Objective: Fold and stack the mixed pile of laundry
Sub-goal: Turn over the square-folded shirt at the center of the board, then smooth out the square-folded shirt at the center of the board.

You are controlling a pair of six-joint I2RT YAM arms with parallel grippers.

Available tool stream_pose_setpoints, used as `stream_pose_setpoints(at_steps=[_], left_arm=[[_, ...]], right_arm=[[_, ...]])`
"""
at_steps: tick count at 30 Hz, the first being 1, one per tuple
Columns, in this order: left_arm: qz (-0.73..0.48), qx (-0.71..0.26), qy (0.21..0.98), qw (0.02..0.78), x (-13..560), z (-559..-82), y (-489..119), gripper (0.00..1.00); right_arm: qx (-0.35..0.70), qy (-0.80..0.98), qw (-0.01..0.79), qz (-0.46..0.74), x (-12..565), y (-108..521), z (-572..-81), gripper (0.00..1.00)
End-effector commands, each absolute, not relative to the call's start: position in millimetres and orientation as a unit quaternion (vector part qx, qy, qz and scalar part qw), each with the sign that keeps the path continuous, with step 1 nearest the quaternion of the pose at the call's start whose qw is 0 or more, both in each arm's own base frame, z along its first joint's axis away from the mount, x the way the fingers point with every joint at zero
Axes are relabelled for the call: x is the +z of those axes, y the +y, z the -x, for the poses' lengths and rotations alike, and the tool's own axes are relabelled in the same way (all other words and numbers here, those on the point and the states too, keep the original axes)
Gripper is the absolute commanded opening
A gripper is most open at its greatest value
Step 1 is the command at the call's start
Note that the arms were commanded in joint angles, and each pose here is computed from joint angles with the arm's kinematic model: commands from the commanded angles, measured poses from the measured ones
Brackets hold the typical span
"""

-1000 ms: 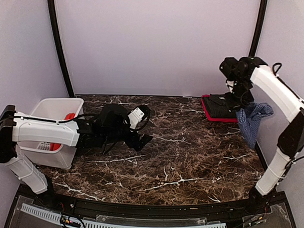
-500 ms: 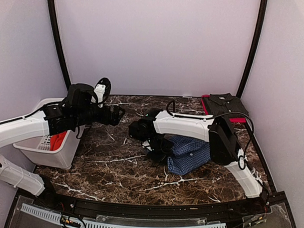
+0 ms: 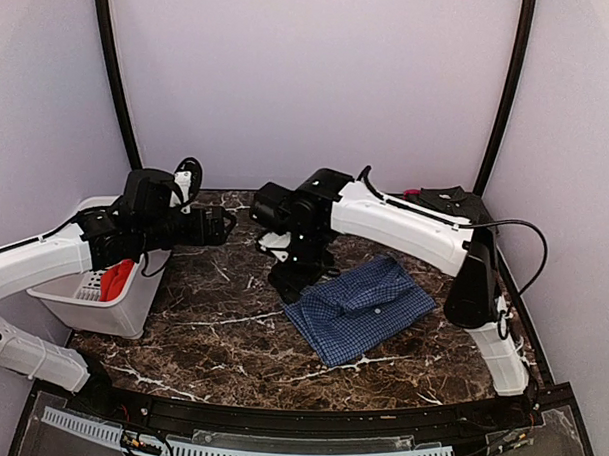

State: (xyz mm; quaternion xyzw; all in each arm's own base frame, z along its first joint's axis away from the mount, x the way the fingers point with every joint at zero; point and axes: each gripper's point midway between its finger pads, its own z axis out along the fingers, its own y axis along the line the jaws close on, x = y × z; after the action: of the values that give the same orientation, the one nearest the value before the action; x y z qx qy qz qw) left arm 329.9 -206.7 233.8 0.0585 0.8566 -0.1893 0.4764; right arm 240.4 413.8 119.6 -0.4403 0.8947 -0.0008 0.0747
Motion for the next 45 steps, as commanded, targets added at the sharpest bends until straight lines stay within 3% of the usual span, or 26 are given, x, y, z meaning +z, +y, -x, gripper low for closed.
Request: stream_pose_setpoints(at_steps=[1,6,10,17,25,27,28,32,36,40,45], left_arm=[[-0.037,-0.217,0.838,0.499,252.0,-325.1,-200.7,0.99],[-0.206,-0.289,0.808,0.471,251.3,-302.2,-271.5,0.99],[-0.396,-0.239,0.774,0.433,224.4,-262.7,-346.4,0.99],[-0.555,-0.218,0.708,0.377,181.7,-233.2,-434.3,0.94],[-0.628,-0.169,0.673,0.352,132.5,-238.0,-479.9,0.81],[-0.644,-0.156,0.666,0.342,120.9,-239.1,-484.6,0.73],[-0.650,-0.149,0.666,0.335,110.9,-239.3,-485.7,0.70],[-0.644,-0.138,0.668,0.346,106.1,-246.5,-490.0,0.41],[-0.565,-0.175,0.729,0.345,114.9,-273.3,-476.7,0.07],[-0.463,-0.230,0.780,0.352,124.7,-305.3,-450.7,0.00],[-0.347,-0.258,0.836,0.339,112.5,-347.6,-414.5,0.04]], right_arm=[[0.145,0.850,0.148,0.484,198.9,444.5,-223.6,0.70],[0.299,0.816,0.221,0.442,280.8,421.9,-225.2,0.71],[0.364,0.833,0.293,0.296,310.3,334.3,-278.5,0.71],[0.354,0.874,0.321,0.089,267.0,199.9,-327.9,0.71],[0.337,0.890,0.305,0.029,218.5,156.0,-339.1,0.70],[0.330,0.895,0.301,0.017,205.8,146.8,-343.9,0.69],[0.324,0.896,0.302,0.008,199.7,141.7,-347.1,0.69],[0.326,0.898,0.295,-0.017,173.1,135.1,-356.4,0.67],[0.333,0.904,0.268,-0.015,148.0,139.5,-356.3,0.64],[0.337,0.906,0.254,-0.006,133.6,142.3,-355.0,0.63],[0.344,0.910,0.232,0.003,111.6,146.3,-351.9,0.58]])
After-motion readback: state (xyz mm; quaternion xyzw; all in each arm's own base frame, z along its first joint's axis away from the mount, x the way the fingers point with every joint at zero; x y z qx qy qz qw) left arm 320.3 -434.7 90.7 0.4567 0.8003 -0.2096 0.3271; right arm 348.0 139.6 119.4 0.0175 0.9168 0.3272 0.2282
